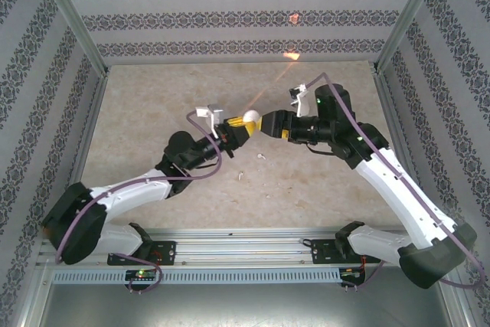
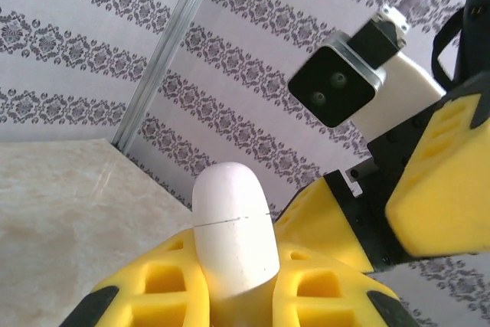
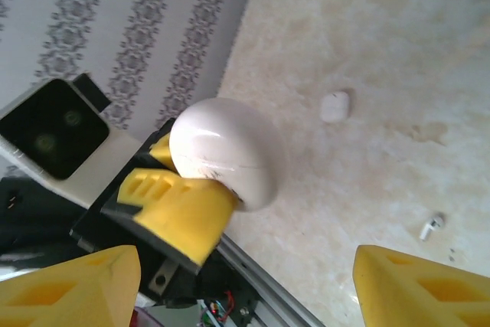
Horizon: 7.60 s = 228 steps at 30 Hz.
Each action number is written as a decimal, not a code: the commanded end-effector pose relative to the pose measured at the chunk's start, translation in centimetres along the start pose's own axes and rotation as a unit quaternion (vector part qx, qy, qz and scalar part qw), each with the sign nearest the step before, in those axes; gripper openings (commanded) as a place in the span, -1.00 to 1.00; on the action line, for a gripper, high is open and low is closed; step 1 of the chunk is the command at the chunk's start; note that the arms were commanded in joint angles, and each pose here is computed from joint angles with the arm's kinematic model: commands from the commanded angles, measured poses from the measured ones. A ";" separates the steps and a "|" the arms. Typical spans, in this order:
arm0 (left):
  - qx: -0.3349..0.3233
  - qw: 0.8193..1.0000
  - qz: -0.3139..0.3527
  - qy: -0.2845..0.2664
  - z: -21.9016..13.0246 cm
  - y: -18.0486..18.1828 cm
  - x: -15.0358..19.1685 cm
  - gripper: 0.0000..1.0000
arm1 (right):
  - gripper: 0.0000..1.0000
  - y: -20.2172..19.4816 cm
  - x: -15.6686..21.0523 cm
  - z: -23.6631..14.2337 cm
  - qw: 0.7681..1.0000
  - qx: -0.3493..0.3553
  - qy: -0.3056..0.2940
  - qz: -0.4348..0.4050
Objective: Insert wireless bluetooth earbuds into charging case
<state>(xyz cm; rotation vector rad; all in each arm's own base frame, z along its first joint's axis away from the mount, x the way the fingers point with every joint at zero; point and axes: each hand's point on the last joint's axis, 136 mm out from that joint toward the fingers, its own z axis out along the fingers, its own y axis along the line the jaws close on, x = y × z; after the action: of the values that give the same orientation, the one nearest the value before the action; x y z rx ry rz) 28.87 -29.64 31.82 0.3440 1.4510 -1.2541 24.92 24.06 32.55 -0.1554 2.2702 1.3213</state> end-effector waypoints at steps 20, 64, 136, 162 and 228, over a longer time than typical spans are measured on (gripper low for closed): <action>0.119 0.989 -0.082 0.015 -2.5 -5.6 -5.3 -0.96 | -0.48 8.8 -1.7 1.8 0.974 -0.202 0.022 -0.101; 0.163 0.977 -0.084 0.110 -3.4 -5.4 -3.6 -0.17 | -0.87 7.9 -1.5 3.4 0.972 -0.168 0.047 -0.160; -0.078 0.988 0.088 0.098 -13.5 1.3 2.4 -1.00 | -0.49 -20.0 13.5 18.6 0.909 0.283 0.302 0.049; -0.081 0.989 0.072 0.100 -12.8 2.0 2.6 -1.00 | -0.62 -23.4 13.9 15.2 0.892 0.337 0.302 0.009; -0.081 0.986 0.076 0.127 -12.2 2.6 3.4 -1.00 | -0.55 -22.7 14.1 16.1 0.890 0.323 0.314 -0.073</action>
<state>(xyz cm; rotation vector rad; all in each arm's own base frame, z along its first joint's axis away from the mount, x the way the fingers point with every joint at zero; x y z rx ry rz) 23.24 -20.08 23.01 0.4768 1.7793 -0.9997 25.61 29.66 1.77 -0.5470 3.0141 0.5304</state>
